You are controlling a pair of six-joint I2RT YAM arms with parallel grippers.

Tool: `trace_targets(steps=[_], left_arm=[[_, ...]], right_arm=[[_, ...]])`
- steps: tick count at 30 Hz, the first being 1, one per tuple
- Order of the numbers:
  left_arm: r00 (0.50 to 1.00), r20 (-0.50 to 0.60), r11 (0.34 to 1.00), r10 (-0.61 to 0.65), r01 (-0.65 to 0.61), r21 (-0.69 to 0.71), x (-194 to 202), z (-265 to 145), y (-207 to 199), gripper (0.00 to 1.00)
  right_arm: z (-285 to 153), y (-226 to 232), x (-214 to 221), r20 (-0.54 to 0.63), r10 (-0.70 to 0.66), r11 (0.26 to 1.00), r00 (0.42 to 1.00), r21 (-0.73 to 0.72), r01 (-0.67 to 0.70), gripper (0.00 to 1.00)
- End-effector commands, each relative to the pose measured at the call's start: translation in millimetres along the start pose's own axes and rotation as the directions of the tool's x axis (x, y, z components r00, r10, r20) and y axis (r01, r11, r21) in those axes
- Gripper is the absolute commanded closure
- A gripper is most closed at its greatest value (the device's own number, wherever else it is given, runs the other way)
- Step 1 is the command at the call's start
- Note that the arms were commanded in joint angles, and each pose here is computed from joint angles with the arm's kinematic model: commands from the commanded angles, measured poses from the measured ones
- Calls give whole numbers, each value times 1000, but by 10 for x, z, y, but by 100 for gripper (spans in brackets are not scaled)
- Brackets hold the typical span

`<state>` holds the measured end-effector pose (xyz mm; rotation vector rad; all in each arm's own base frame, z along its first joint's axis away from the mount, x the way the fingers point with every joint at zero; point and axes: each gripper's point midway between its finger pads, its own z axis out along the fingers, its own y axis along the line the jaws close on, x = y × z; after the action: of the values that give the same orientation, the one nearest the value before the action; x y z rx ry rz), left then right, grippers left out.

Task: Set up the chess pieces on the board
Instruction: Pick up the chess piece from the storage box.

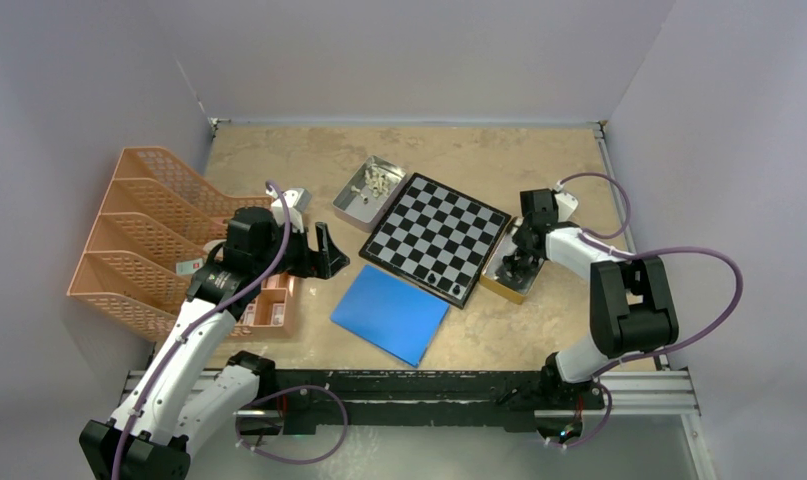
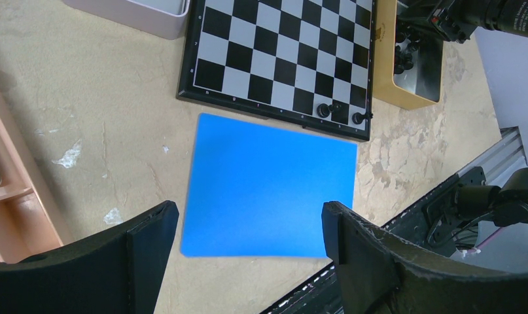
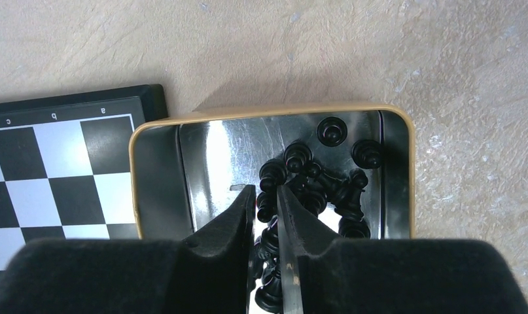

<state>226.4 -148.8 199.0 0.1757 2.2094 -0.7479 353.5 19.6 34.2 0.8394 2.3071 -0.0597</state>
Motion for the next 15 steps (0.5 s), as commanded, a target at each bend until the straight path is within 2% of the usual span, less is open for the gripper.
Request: trace_targets(steps=[1, 15], left_arm=[[999, 35, 999, 28, -29, 31, -87, -23, -77, 19], [999, 35, 999, 27, -28, 29, -88, -23, -75, 19]], right_arm=[[39, 76, -121, 34, -3, 1000, 999, -13, 3, 80], [13, 101, -139, 35, -20, 999, 999, -30, 21, 86]])
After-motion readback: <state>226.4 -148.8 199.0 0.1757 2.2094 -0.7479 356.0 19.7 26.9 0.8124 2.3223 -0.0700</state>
